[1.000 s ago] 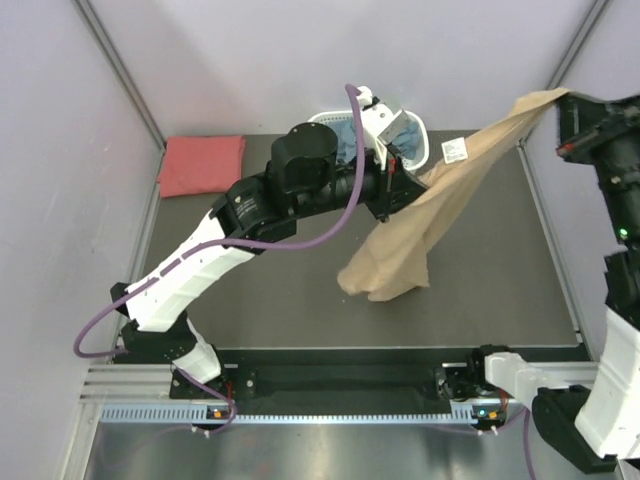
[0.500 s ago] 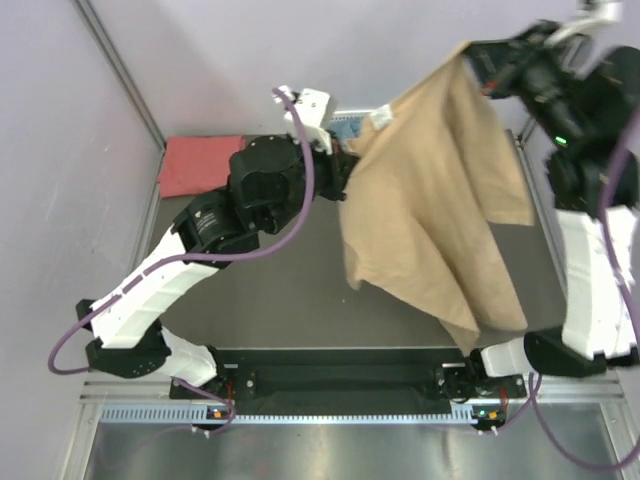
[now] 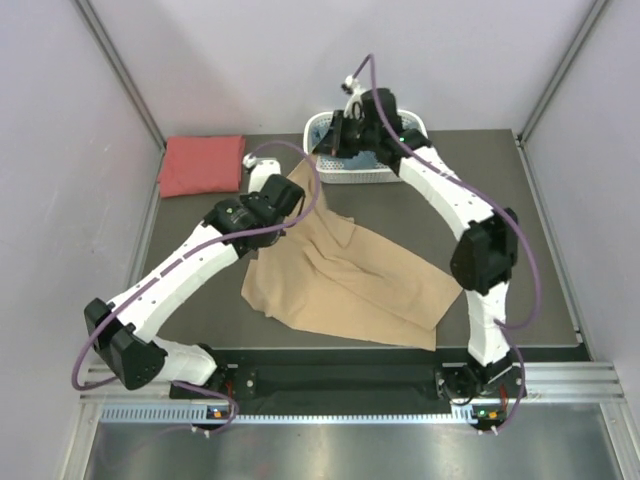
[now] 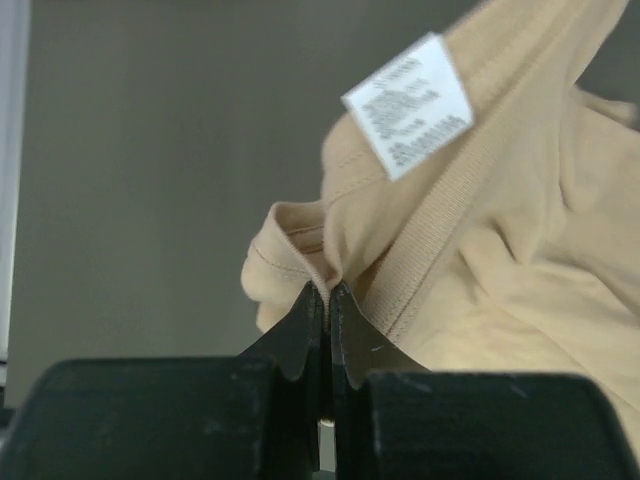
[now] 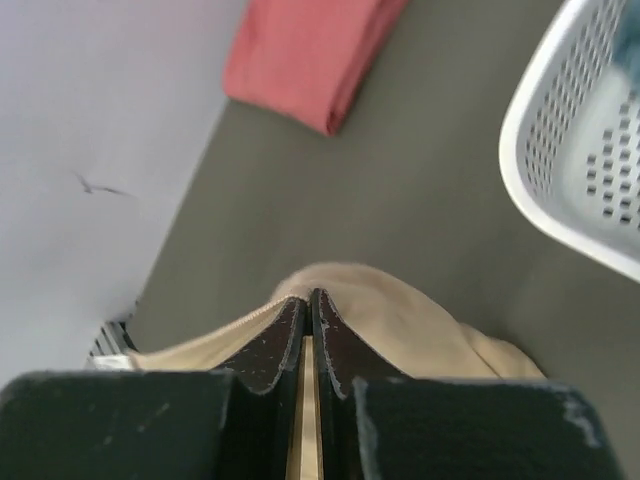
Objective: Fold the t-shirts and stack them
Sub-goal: Flatten the tshirt out
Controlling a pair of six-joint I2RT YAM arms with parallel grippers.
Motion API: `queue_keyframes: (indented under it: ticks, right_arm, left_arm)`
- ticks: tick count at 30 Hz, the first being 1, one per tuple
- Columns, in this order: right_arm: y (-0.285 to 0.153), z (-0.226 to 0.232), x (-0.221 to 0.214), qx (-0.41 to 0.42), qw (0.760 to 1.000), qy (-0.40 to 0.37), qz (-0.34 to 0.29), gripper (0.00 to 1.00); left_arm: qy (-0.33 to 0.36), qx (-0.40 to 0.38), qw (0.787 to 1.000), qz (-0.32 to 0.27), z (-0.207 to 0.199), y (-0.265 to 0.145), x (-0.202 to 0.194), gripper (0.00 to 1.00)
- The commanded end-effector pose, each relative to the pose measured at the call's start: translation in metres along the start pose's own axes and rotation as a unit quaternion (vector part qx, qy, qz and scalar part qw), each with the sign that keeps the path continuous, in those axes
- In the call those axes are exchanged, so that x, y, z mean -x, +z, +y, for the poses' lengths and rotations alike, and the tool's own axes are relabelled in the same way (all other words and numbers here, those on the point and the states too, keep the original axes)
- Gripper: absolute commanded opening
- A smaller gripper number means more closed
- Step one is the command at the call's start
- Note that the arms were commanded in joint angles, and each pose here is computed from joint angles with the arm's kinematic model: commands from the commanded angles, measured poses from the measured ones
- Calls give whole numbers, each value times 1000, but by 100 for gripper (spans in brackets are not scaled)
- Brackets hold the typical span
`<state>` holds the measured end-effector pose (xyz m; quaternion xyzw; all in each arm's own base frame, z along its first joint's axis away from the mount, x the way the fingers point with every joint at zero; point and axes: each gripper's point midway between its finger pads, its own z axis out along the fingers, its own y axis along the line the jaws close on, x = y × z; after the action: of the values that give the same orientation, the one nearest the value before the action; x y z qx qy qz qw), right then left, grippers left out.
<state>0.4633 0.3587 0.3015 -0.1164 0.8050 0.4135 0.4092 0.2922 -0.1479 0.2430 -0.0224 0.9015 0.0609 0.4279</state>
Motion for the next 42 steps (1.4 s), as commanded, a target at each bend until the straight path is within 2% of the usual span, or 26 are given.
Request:
queue_keyframes:
  ticks: [1, 3, 5, 10, 13, 17, 19, 23, 26, 28, 29, 32, 34, 35, 39, 40, 42]
  right_arm:
    - [7, -5, 26, -9, 999, -16, -35, 3]
    - [11, -29, 5, -39, 999, -19, 5, 15]
    - [-3, -58, -11, -93, 995, -12, 37, 24]
    - [-80, -133, -26, -232, 970, 17, 66, 27]
    - [-129, -152, -61, -265, 958, 26, 105, 30]
    - [-179, -156, -130, -289, 944, 45, 151, 33]
    - [-191, -158, -148, -296, 942, 54, 148, 33]
    - [-223, -169, -204, -308, 930, 128, 157, 33]
    - [-232, -172, -225, -312, 924, 146, 169, 32]
    - [-234, -174, -229, -316, 922, 147, 171, 32]
    - [-235, -175, -232, -317, 920, 148, 175, 32]
    - [-232, -177, -233, -316, 919, 151, 182, 32]
    - [-229, -178, -236, -314, 917, 154, 191, 32]
    - [-227, -178, -237, -312, 917, 155, 194, 32]
    - [-222, -175, -239, -305, 918, 155, 199, 32]
    - [-221, -173, -240, -303, 918, 156, 203, 32]
    - [-220, -165, -240, -298, 920, 150, 207, 32]
  left_arm:
    - [-44, 52, 997, 27, 41, 9, -11, 0]
    - [-42, 45, 997, 47, 39, 22, -19, 0]
    - [-33, 44, 996, 64, 34, 37, -21, 0]
    - [-5, 29, 996, 81, 11, 58, -11, 0]
    - [8, -5, 996, 84, -12, 72, -4, 0]
    - [13, -64, 992, 108, -56, 101, -6, 0]
    - [0, -130, 985, 113, -92, 105, 3, 0]
    - [13, -194, 972, 130, -155, 120, 9, 0]
    - [35, -200, 967, 152, -169, 115, 5, 0]
    - [33, -191, 969, 152, -163, 117, 5, 17]
    - [31, -188, 971, 144, -157, 114, 11, 41]
    - [30, -159, 976, 145, -127, 111, 9, 62]
    - [22, -153, 979, 132, -107, 99, 17, 65]
    - [25, -143, 978, 147, -95, 101, 1, 65]
    - [-17, -125, 979, 162, -40, 100, -17, 62]
    - [-24, -121, 980, 157, -28, 96, -18, 60]
    - [-45, -97, 977, 186, 1, 107, -40, 56]
